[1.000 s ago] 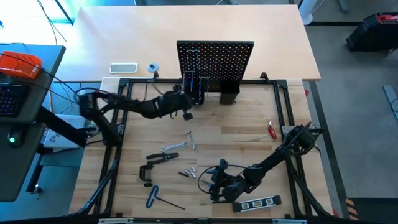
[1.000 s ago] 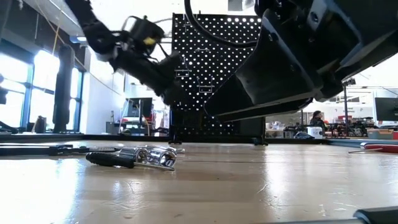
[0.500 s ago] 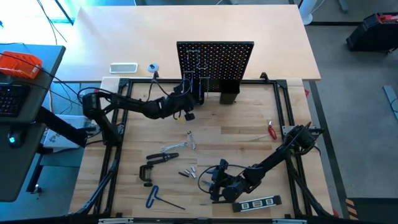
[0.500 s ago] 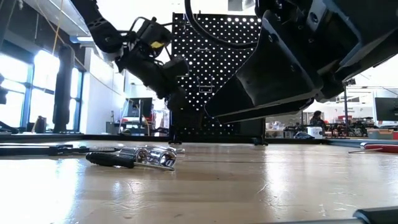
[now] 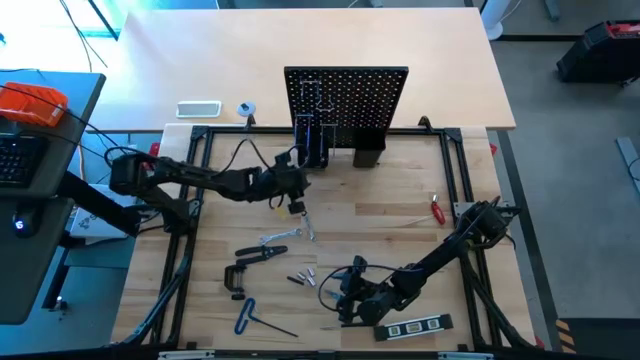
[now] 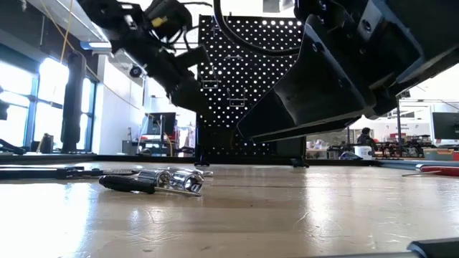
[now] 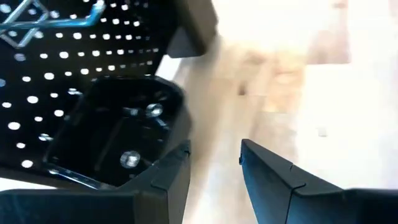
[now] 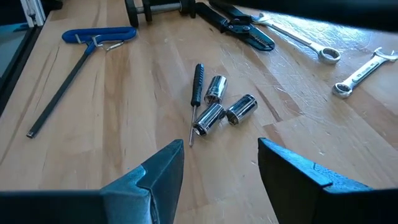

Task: Hang tools onto peg board
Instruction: Put the socket into the left bin on the pegboard

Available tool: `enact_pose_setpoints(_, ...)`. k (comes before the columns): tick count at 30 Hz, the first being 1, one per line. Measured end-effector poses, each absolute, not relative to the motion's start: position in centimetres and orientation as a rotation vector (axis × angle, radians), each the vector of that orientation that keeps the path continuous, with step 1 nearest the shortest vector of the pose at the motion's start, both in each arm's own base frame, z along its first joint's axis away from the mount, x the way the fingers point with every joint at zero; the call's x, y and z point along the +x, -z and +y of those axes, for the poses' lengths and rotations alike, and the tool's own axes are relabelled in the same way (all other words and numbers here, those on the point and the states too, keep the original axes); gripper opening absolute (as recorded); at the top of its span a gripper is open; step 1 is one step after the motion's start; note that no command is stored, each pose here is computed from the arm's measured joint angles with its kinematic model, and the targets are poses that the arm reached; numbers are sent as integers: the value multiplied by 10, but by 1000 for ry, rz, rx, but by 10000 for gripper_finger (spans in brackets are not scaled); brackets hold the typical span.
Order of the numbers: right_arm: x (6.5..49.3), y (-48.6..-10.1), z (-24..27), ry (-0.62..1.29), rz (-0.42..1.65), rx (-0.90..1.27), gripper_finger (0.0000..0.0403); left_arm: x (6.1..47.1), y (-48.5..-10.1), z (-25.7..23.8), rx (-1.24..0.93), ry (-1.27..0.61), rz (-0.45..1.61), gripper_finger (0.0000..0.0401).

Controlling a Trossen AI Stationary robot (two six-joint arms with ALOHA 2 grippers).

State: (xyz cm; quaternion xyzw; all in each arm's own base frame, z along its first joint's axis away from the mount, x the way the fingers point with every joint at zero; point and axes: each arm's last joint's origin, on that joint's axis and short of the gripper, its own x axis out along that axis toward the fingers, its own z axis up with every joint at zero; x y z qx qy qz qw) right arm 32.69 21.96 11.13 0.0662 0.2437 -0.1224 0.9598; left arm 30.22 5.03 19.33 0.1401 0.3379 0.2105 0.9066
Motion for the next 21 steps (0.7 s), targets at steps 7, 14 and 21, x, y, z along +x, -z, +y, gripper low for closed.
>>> enact_pose_setpoints(7, 326, -111, 220, 238, 501, 109, 200, 293, -198, 2, 181, -259, 707, 135)
enact_pose_setpoints(14, 326, -111, 220, 226, 510, 74, 200, 270, -171, -57, 155, 113, 736, 129)
enact_pose_setpoints(21, 326, -111, 220, 222, 511, 66, 200, 254, -143, -83, 113, 279, 634, 129)
